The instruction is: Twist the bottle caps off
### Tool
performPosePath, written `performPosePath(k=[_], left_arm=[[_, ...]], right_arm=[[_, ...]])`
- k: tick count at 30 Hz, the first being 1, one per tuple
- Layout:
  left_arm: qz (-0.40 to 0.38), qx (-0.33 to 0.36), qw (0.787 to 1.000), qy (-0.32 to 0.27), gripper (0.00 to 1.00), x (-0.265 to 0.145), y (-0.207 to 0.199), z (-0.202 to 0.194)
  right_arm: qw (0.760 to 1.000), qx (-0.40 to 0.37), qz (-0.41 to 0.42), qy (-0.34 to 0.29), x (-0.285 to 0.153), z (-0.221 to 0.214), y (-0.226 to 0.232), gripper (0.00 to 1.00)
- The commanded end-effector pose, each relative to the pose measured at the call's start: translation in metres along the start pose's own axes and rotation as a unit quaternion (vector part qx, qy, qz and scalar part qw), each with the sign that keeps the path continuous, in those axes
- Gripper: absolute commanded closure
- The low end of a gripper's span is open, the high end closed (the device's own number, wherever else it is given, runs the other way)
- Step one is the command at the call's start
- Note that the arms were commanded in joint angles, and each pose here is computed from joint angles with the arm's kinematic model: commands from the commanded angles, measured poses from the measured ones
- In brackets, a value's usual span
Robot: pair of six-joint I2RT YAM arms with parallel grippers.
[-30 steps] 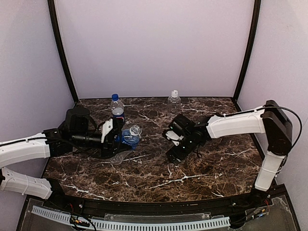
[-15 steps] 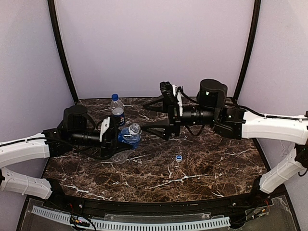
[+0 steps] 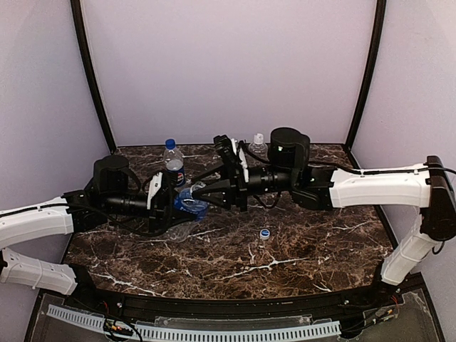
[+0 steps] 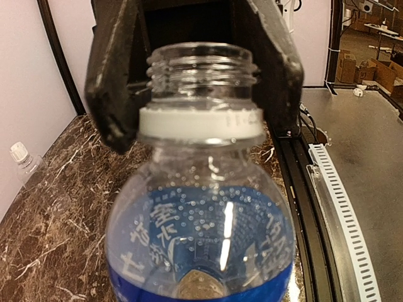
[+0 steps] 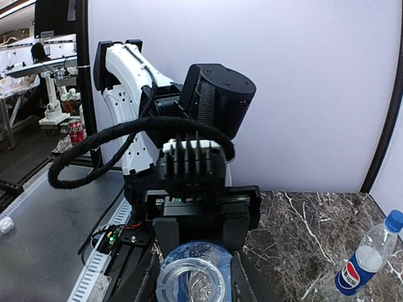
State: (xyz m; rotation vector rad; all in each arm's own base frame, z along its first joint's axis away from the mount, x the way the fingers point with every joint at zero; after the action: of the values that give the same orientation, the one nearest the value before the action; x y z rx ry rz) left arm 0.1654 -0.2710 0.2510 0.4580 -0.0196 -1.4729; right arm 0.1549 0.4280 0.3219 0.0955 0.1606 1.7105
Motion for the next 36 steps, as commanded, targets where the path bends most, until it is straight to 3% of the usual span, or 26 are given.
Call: performPosePath(k=[1,4,6,7,8,9,10,11,13,17,20,22,24,28,31,36], left_arm=[[0.004,0.009,1.000,-0.022,0.71,-0.003,0.002,0.012],[0.011,0.010,1.000,-0.022,0.71,-0.004,0.004,0.013],[0.014,0.010,1.000,-0.022,0.70,-0.005,0.004,0.013],[0.015,0.009,1.000,-0.021,0.66,-0.005,0.004,0.012],[0.018,0.010,1.000,-0.022,0.61,-0.005,0.004,0.012],[0.019,0.009,1.000,-0.021,0.44,-0.005,0.004,0.010],[0.021,0.010,0.999,-0.022,0.36,-0.005,0.005,0.011],[0.023,0.007,0.999,-0.021,0.16,-0.005,0.005,0.010],[0.028,0.005,0.999,-0.020,0.03,-0.006,0.005,0.009],[0.046,0.004,0.999,-0.010,0.01,-0.007,0.008,0.005],[0.073,0.008,0.997,0.002,0.01,-0.011,0.013,0.002],[0.083,0.018,0.996,0.005,0.01,-0.013,0.014,0.002],[0.091,0.019,0.996,0.008,0.01,-0.015,0.015,0.002],[0.106,0.014,0.994,0.012,0.01,-0.017,0.017,-0.001],[0.120,0.015,0.993,0.014,0.01,-0.018,0.019,-0.003],[0.134,0.013,0.991,0.021,0.01,-0.019,0.023,-0.004]], right_arm=[[1.000,-0.001,0.005,-0.001,0.009,0.007,0.000,0.69],[1.000,-0.001,-0.005,0.014,0.009,0.005,-0.002,0.77],[1.000,-0.004,-0.010,0.020,0.008,0.005,-0.002,0.91],[1.000,-0.005,-0.014,0.021,0.007,0.006,-0.002,0.99],[1.000,-0.007,-0.018,0.022,0.007,0.007,-0.003,1.00],[0.999,-0.009,-0.021,0.024,0.006,0.007,-0.003,1.00],[0.999,-0.008,-0.024,0.026,0.005,0.007,-0.004,1.00],[0.999,-0.008,-0.028,0.030,0.005,0.008,-0.004,1.00],[0.999,-0.006,-0.039,0.035,0.003,0.009,-0.006,1.00],[0.995,0.004,-0.086,0.044,-0.010,0.011,-0.015,1.00],[0.982,0.032,-0.175,0.066,-0.035,0.011,-0.038,1.00],[0.958,0.054,-0.267,0.088,-0.065,0.007,-0.061,1.00],[0.918,0.083,-0.375,0.098,-0.107,0.004,-0.087,1.00],[0.807,0.117,-0.573,0.085,-0.211,-0.005,-0.122,1.00],[0.752,0.140,-0.642,0.058,-0.274,-0.015,-0.132,1.00],[0.694,0.152,-0.703,0.036,-0.343,-0.036,-0.146,1.00]])
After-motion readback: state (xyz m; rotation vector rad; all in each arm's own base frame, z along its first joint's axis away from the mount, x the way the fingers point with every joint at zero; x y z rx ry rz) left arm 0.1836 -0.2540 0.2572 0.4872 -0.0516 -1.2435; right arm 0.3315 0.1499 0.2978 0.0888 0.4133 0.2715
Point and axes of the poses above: each gripper's point midway between its finger pads, its own x axis out along the fingers, its own y axis along the line the jaws close on, z = x × y, the point moved 4 cm from there along -x, back along the fingers, and after that the axes turned 12 degrees about x, right-handed, at the moved point
